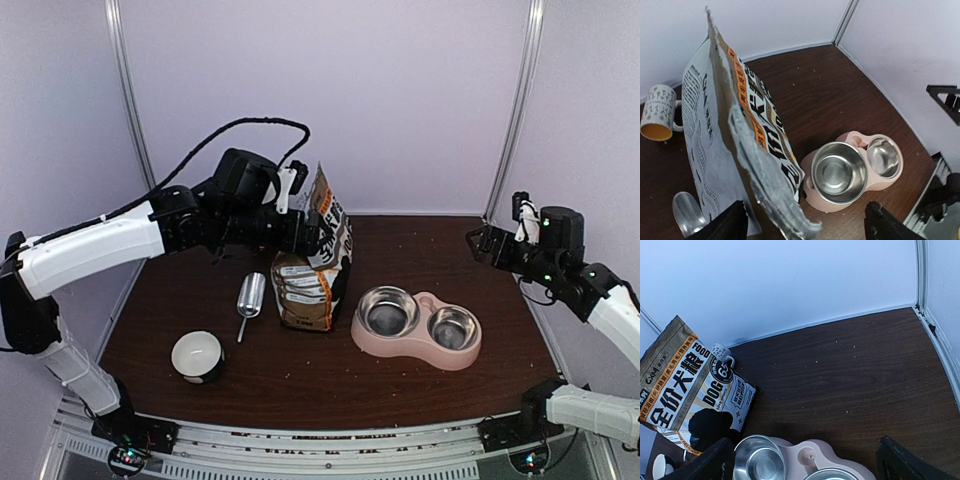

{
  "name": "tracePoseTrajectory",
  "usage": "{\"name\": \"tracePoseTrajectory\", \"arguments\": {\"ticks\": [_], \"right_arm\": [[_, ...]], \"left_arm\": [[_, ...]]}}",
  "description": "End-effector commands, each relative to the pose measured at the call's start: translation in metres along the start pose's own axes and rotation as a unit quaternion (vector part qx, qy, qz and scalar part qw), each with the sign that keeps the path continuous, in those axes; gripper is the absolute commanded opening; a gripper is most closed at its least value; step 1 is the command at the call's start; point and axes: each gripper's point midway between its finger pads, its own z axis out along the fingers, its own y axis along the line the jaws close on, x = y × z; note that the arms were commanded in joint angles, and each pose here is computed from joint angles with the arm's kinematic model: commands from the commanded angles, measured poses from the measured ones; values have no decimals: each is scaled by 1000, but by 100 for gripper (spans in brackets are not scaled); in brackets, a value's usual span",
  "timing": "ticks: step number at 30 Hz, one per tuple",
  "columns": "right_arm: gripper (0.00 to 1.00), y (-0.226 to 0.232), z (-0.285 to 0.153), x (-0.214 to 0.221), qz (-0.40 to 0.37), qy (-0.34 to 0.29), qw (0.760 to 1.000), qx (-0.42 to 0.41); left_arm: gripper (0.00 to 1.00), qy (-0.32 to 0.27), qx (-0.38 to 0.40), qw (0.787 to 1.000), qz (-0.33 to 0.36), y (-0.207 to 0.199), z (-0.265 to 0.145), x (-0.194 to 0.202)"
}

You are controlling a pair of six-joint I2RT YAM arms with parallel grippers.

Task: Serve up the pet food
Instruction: Adjust the pet food bag at the center of the board.

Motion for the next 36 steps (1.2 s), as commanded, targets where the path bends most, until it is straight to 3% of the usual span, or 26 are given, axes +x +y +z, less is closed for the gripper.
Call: {"name": "tracePoseTrajectory", "arguments": {"ticks": [1, 7, 11, 18, 22, 27, 31, 36], "right_arm": [[100, -3, 4, 10, -17, 17, 1000, 16], [99, 19, 11, 16, -38, 34, 999, 1], [98, 49, 23, 30, -31, 55, 998, -32], [98, 143, 40, 63, -49, 99, 982, -155], [98, 173, 58, 88, -65, 137, 974, -169], [97, 206, 79, 117, -72, 176, 962, -194], [95, 227, 95, 136, -69, 200, 955, -209], [96, 248, 115, 152, -85, 224, 944, -226]], "left_arm": [[75, -6, 9, 1000, -14, -6, 2, -11], [21, 0, 25, 1000, -17, -10, -3, -6], [0, -5, 36, 999, -18, -11, -11, -5], [0, -66, 102, 992, 19, -29, -51, -18], [0, -111, 123, 986, 24, -29, -86, -23], [0, -115, 158, 980, 38, -41, -103, -15], [0, -110, 214, 969, 59, -73, -107, -11], [0, -110, 308, 940, 97, -132, -116, -10]]}}
